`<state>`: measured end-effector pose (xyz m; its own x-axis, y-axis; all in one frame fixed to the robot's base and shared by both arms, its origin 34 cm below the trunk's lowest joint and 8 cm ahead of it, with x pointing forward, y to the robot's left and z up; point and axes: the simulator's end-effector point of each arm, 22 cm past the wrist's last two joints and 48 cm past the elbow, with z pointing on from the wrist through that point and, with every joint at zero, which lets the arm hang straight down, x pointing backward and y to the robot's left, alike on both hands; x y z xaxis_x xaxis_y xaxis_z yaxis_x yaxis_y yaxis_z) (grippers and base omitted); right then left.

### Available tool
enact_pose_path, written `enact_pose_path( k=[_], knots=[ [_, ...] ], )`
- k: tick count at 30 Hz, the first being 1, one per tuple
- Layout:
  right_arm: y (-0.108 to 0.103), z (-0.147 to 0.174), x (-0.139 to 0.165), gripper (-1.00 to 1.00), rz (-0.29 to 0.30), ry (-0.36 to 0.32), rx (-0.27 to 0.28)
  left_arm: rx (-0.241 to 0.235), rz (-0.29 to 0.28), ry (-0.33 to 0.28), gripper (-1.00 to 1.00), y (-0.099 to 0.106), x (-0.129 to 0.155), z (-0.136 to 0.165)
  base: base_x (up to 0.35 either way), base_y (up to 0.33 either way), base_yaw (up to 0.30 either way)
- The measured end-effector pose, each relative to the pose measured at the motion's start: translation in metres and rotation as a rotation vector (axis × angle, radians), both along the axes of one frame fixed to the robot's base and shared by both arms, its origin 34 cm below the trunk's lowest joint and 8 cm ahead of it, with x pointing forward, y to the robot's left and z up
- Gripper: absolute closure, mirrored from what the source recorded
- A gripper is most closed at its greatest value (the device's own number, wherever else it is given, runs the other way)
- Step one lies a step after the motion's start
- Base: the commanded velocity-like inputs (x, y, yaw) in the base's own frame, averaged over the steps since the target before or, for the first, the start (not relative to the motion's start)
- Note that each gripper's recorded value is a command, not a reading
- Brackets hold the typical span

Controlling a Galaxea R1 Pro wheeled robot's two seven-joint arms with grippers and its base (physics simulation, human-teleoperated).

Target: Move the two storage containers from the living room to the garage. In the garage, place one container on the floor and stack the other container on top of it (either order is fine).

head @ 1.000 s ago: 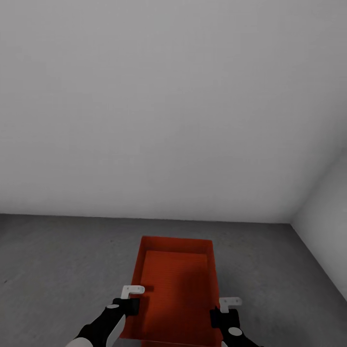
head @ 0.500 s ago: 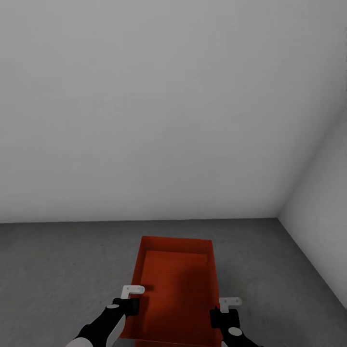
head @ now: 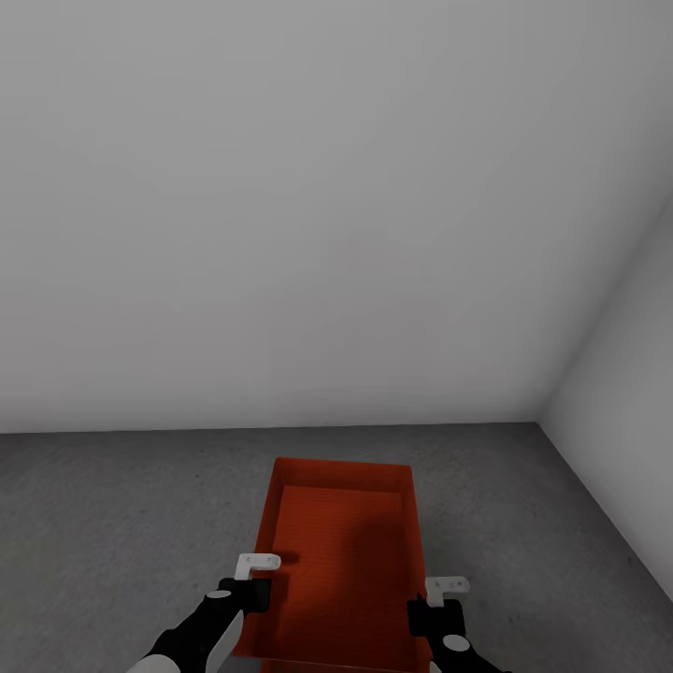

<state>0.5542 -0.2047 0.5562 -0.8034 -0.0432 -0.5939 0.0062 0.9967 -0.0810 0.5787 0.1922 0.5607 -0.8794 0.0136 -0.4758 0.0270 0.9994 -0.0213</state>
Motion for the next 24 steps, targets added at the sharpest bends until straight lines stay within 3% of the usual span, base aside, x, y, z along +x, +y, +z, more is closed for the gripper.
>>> enact_pose_path(
  k=[24],
  knots=[
    [0.0, 0.0, 0.0, 1.0, 0.0, 0.0, 0.0, 0.0, 0.0, 0.0, 1.0, 0.0, 0.0, 0.0, 0.0, 0.0, 0.0]
  ],
)
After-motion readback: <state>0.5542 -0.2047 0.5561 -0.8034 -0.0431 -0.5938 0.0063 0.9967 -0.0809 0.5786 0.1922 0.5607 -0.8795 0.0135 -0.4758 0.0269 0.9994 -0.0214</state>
